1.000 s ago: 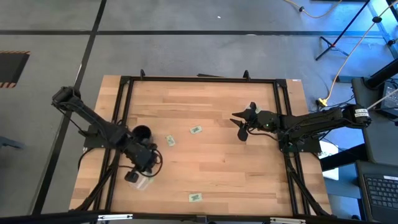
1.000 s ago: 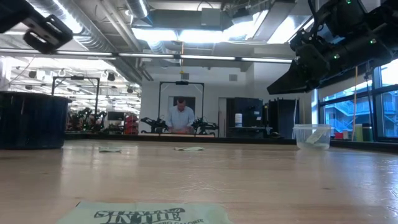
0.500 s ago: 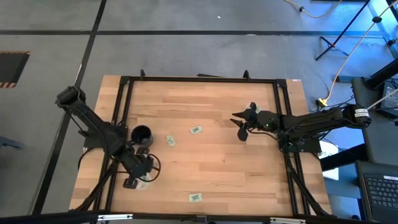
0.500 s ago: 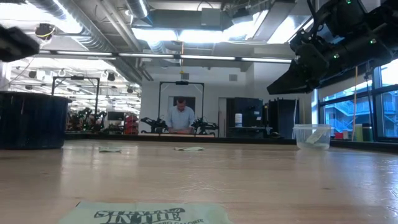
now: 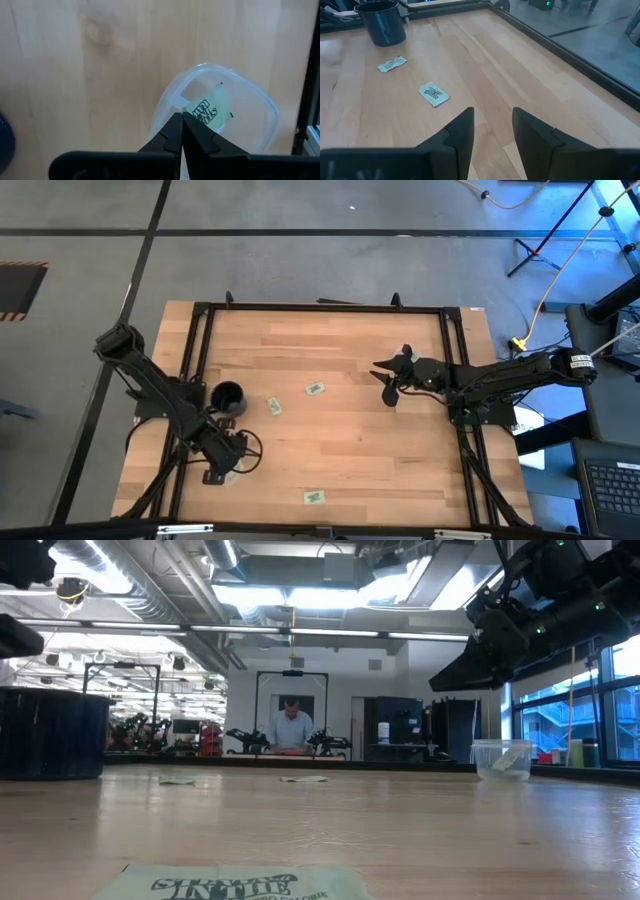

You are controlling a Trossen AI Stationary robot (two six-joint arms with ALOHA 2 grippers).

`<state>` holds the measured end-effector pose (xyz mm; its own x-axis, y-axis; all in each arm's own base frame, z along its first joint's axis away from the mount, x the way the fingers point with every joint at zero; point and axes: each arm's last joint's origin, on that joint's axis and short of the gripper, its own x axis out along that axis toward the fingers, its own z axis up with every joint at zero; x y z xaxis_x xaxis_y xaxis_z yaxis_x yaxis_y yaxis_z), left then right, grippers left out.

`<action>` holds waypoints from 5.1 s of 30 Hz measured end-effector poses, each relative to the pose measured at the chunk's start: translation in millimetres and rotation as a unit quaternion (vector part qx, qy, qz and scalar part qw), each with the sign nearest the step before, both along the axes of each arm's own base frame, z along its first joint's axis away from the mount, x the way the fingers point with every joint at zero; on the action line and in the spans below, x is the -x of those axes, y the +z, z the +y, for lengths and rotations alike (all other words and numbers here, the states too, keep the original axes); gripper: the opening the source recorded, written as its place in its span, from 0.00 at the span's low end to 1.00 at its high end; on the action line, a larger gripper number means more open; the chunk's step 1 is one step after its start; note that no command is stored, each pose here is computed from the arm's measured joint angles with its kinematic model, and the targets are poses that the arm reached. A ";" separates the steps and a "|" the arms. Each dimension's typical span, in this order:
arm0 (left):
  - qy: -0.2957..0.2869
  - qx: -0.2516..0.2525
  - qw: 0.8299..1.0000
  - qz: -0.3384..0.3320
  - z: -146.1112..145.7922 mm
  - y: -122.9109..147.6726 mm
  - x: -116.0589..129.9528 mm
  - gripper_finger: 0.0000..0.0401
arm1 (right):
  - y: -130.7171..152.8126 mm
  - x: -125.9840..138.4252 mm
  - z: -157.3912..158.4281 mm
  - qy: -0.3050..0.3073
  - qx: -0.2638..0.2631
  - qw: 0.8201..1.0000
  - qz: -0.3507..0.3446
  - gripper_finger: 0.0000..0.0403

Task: Pick and place items into bin
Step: Put the light green stevia packet into the bottom transparent bin

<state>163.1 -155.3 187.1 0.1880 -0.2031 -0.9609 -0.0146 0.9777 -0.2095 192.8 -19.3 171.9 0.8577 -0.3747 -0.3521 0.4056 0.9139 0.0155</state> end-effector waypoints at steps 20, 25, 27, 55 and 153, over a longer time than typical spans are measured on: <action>0.026 0.009 1.000 -0.013 -0.5 2.3 -1.7 0.20 | 0.2 -0.1 0.0 0.000 0.001 1.000 -0.001 0.34; 0.031 0.042 0.998 -0.028 3.2 15.9 0.7 0.20 | 0.2 -0.1 0.0 0.001 0.002 1.000 0.000 0.34; 0.036 0.061 0.996 -0.045 4.6 26.5 1.9 0.20 | 0.5 -0.2 0.0 0.004 0.010 1.000 0.002 0.34; 0.069 -0.191 0.951 -0.233 88.6 37.3 -63.5 0.37 | 5.8 -2.1 -0.1 0.016 0.045 0.999 -0.011 0.34; 0.126 0.172 0.959 -0.185 75.4 75.6 -28.8 0.01 | -5.9 2.6 0.1 -0.001 -0.004 0.999 0.034 0.34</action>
<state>191.9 -79.9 262.8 0.5879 -0.3997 -0.7033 -0.1036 0.8251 -0.5555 190.1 -19.2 166.0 0.8311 -0.3740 -0.4116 0.4083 0.9128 -0.0051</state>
